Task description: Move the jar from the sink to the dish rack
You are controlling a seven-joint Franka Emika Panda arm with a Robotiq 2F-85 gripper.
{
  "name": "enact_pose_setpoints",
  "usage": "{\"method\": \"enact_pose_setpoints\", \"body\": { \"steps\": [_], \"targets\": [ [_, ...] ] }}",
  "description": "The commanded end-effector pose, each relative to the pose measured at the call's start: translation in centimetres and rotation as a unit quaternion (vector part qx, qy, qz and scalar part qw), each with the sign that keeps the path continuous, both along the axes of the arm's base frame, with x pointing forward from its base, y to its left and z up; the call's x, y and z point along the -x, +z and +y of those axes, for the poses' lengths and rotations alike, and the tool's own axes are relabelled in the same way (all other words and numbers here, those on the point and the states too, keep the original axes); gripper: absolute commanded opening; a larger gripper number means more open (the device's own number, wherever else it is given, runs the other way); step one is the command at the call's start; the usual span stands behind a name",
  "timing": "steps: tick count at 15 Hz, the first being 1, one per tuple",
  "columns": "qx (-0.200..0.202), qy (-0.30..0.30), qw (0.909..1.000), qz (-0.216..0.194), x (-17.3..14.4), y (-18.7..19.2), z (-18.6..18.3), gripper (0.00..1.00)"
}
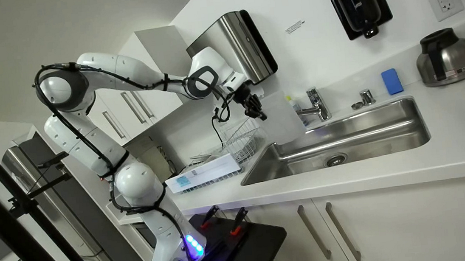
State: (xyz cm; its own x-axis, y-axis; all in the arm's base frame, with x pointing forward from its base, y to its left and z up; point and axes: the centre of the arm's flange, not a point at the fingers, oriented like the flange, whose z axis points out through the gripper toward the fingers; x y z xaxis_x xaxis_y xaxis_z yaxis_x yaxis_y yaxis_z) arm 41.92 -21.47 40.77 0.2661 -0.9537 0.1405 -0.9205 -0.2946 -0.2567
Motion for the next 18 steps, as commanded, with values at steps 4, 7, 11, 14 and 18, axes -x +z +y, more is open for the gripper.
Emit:
{"method": "enact_pose_setpoints", "body": {
  "steps": [4,7,11,14,18],
  "targets": [
    [-0.022,-0.002,0.9997,-0.008,-0.1,0.5,0.5,0.01],
    [-0.097,-0.012,0.9948,-0.031,0.4,3.9,0.9,0.01],
    [-0.189,0.039,0.9812,0.010,1.9,9.0,1.0,0.01],
    [-0.249,0.096,0.9632,0.032,2.9,11.7,1.5,0.01],
    [-0.345,0.153,0.9261,0.004,2.6,14.1,3.5,0.01]
  ]
}}
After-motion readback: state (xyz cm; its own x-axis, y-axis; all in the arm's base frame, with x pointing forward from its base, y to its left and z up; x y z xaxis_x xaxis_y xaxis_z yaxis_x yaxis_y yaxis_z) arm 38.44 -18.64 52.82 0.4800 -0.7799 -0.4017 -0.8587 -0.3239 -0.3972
